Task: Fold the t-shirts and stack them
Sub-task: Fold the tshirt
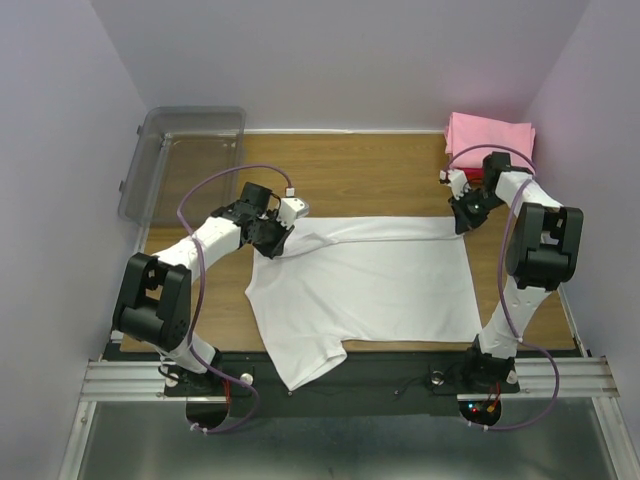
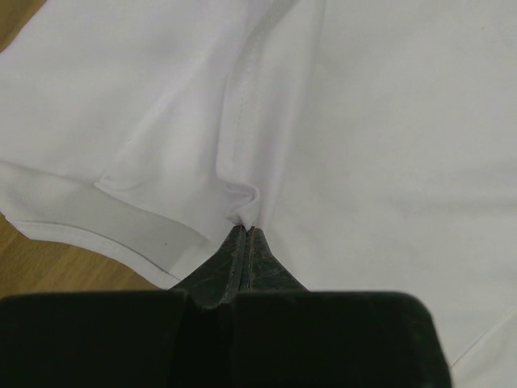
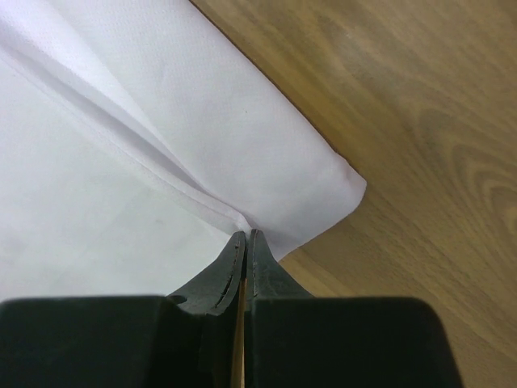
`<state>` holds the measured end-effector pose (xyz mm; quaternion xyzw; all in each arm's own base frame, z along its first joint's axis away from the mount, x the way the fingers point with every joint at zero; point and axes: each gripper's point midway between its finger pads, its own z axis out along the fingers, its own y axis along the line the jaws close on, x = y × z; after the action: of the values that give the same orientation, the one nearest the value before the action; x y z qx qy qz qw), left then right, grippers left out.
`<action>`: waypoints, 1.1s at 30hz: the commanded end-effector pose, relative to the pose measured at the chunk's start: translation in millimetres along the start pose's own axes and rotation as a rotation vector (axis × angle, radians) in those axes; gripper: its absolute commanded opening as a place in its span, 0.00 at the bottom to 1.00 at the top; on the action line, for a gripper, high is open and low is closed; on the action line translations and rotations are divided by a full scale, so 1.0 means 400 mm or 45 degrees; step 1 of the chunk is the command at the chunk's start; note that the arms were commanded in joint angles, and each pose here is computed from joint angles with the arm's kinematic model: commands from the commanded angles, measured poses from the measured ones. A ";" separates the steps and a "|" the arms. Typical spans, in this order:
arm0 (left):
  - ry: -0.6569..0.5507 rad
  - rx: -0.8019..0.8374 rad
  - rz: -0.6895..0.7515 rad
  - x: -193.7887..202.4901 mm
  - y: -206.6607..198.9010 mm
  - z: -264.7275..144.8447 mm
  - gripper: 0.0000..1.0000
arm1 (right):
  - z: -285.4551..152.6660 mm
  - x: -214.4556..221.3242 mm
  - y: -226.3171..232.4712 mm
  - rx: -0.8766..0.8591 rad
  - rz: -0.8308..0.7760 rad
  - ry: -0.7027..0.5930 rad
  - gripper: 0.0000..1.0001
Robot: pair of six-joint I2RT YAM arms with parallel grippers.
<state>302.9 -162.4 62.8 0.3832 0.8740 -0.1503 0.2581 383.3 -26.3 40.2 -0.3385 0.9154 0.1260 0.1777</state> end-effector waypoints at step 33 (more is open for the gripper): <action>0.005 0.031 0.166 0.005 -0.015 -0.051 0.00 | -0.025 0.068 0.034 0.007 -0.073 0.073 0.01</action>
<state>301.0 -160.4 89.7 0.4293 0.8487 -0.1431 0.2738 370.0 -31.4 52.6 -0.3632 0.9082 0.1008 0.1820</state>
